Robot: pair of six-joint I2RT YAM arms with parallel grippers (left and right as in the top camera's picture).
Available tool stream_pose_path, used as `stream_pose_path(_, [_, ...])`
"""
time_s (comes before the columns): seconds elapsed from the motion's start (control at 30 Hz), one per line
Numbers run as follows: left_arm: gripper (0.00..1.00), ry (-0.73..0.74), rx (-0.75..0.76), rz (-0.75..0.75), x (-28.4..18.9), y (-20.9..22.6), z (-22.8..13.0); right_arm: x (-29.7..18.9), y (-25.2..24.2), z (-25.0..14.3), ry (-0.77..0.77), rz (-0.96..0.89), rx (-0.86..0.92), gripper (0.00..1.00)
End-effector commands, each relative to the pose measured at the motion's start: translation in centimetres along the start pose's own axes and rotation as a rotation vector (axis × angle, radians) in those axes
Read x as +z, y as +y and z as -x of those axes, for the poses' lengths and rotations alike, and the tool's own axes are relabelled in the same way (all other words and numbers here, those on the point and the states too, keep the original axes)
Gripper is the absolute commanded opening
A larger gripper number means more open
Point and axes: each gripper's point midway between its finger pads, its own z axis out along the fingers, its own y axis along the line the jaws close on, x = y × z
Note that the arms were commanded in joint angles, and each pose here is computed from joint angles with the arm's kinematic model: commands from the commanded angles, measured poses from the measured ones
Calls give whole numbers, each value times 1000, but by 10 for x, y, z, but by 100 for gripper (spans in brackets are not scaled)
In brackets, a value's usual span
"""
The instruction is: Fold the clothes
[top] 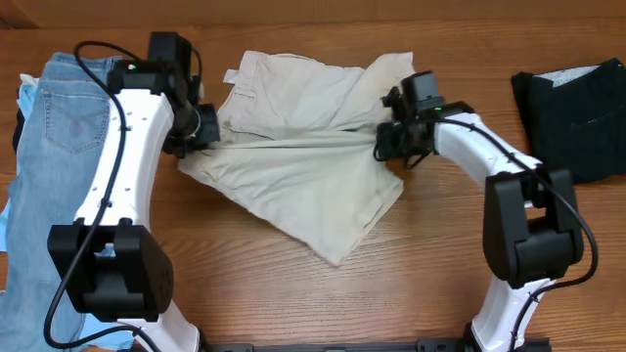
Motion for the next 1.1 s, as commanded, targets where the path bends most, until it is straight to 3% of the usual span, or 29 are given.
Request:
stream_pose_path(0.0, [4,81,-52,-8,34,-12,-31,-12,-43,20,-80,-69,-25,4])
stream_pose_path(0.27, [4,123,-31,-31,108,-41,-80,-55,-60,47,-82,-90,42,4])
stream_pose_path(0.37, [9,109,-18,-38,110,-46,-79,-95,-41,51,-25,-52,103,15])
stream_pose_path(0.4, [17,105,-17,-39,110,-46,-78,-111,-31,46,5,-33,111,21])
stream_pose_path(0.43, [35,97,-10,-41,110,-47,-76,-124,-24,41,25,-19,116,25])
stream_pose_path(0.5, [61,78,13,-50,111,-49,-72,-140,-14,34,33,-6,129,32])
stream_pose_path(0.6, [78,32,52,-70,111,-54,-61,-167,-6,23,32,-10,158,49])
stream_pose_path(0.8, [78,-20,120,-77,100,-57,-45,-191,13,-13,125,-14,179,50])
stream_pose_path(0.93, [82,-85,187,-95,65,-63,-30,-217,32,-25,90,-87,184,51])
stream_pose_path(1.07, [86,-73,247,-89,56,-61,-38,-228,48,-57,99,-173,223,51])
